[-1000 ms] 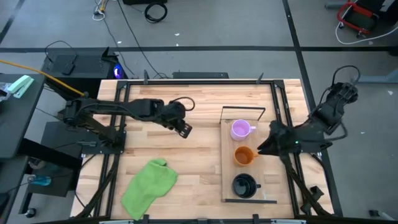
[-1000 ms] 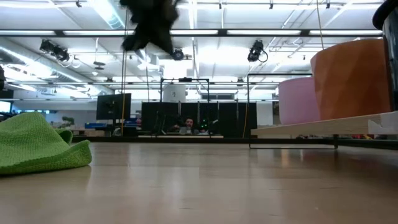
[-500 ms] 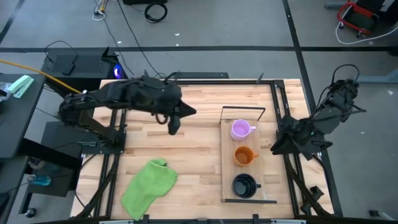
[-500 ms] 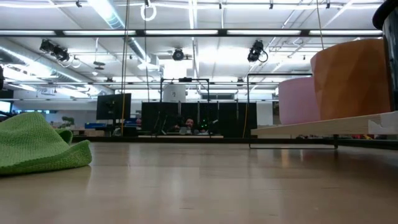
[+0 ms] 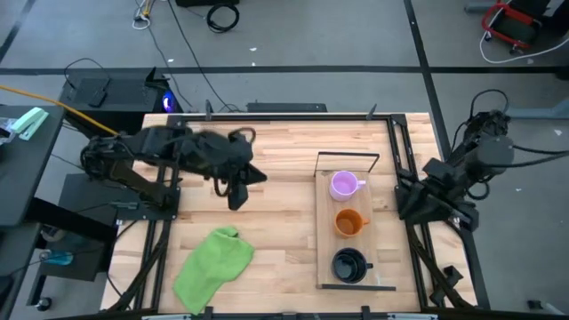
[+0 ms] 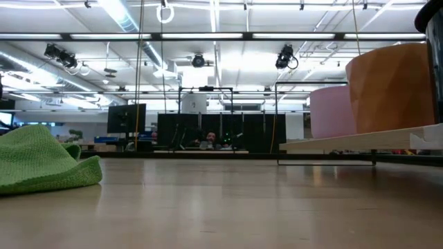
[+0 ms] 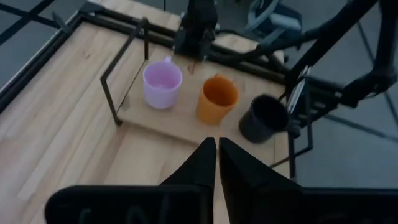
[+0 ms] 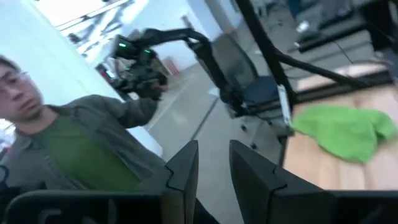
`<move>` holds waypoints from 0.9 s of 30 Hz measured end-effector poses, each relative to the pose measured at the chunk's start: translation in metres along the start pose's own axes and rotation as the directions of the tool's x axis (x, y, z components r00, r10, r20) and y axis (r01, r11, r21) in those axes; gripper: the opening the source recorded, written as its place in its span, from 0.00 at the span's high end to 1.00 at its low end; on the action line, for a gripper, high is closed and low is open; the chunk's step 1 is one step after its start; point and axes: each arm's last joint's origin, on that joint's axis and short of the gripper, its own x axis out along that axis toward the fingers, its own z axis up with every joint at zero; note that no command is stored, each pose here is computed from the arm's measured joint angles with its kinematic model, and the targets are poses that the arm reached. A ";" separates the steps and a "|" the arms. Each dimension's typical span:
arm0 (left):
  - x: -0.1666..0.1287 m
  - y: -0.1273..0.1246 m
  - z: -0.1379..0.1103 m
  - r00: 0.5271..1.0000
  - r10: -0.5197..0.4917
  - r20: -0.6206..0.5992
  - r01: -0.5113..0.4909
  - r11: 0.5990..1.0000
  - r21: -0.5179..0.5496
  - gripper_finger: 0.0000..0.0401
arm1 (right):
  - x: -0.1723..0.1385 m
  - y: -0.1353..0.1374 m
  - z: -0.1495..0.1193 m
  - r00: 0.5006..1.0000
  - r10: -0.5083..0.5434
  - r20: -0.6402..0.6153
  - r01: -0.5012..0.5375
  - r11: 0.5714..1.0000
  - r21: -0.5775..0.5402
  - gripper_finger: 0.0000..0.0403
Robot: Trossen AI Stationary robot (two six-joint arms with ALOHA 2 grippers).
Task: Stack small to large cups/mugs on shelf
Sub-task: Return to Home Position
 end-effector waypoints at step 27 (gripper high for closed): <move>-0.019 0.031 -0.149 0.822 -0.226 0.522 0.280 0.960 -0.026 0.93 | -0.036 -0.050 -0.083 0.780 0.447 0.437 -0.340 0.890 -0.303 0.76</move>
